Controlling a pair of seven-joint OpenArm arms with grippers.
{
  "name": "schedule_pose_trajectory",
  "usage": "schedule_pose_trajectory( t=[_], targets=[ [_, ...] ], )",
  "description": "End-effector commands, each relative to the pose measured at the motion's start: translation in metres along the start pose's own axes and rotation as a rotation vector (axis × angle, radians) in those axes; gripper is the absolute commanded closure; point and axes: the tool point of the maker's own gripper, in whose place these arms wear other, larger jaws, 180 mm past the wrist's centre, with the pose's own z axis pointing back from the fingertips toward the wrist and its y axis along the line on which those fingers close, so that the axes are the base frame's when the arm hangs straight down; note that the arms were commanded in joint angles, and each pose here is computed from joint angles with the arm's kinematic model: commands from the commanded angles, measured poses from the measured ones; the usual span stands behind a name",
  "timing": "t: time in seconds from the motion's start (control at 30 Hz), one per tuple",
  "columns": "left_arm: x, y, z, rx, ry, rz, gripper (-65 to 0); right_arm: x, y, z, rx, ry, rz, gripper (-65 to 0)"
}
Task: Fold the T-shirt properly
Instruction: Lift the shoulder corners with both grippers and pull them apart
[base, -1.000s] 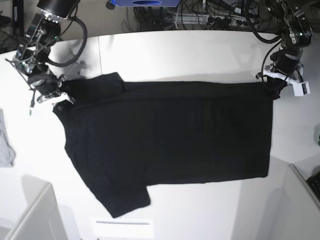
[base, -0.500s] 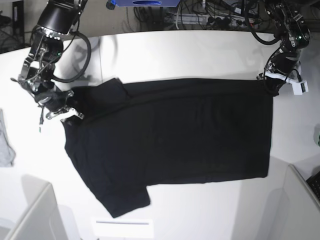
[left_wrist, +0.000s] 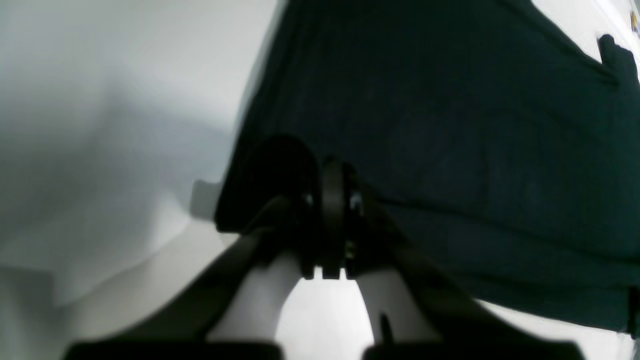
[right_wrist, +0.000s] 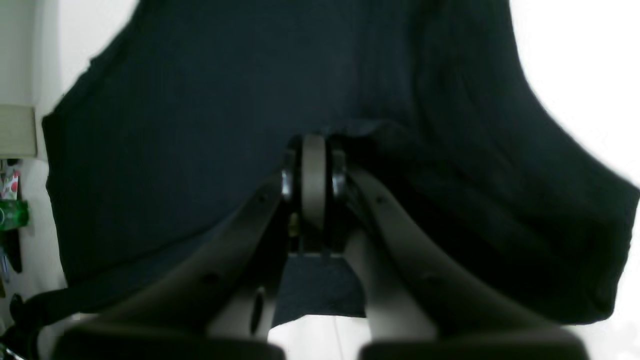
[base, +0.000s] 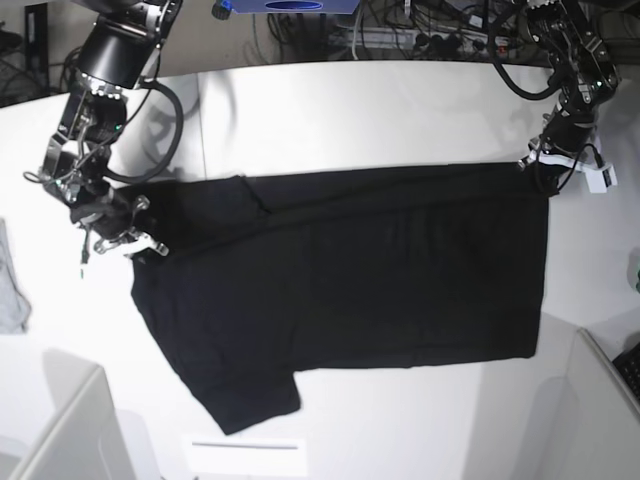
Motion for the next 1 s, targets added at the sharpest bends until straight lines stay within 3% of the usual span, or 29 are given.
schedule_pose_trajectory(
  t=[0.0,0.13,0.83,0.97],
  targets=[
    [0.017,-0.002,0.002,-0.009,-0.050,-0.014,0.0,0.021,0.005,0.002,0.005,-0.053,0.025,0.0],
    [0.022,-0.003,0.000,-0.013,-0.060,-0.015,0.0,0.026,0.000,-0.003,-0.042,-0.048,0.056,0.0],
    [0.038,-0.011,-0.028,-0.045,-0.087,0.047,0.0,0.035,-0.002,-0.018,-0.036,-0.088,0.016,0.0],
    [0.039,-0.006,-0.036,-0.002,-0.078,0.041,0.0,0.035,-0.002,-0.018,-0.036,-0.088,0.016,0.0]
  ],
)
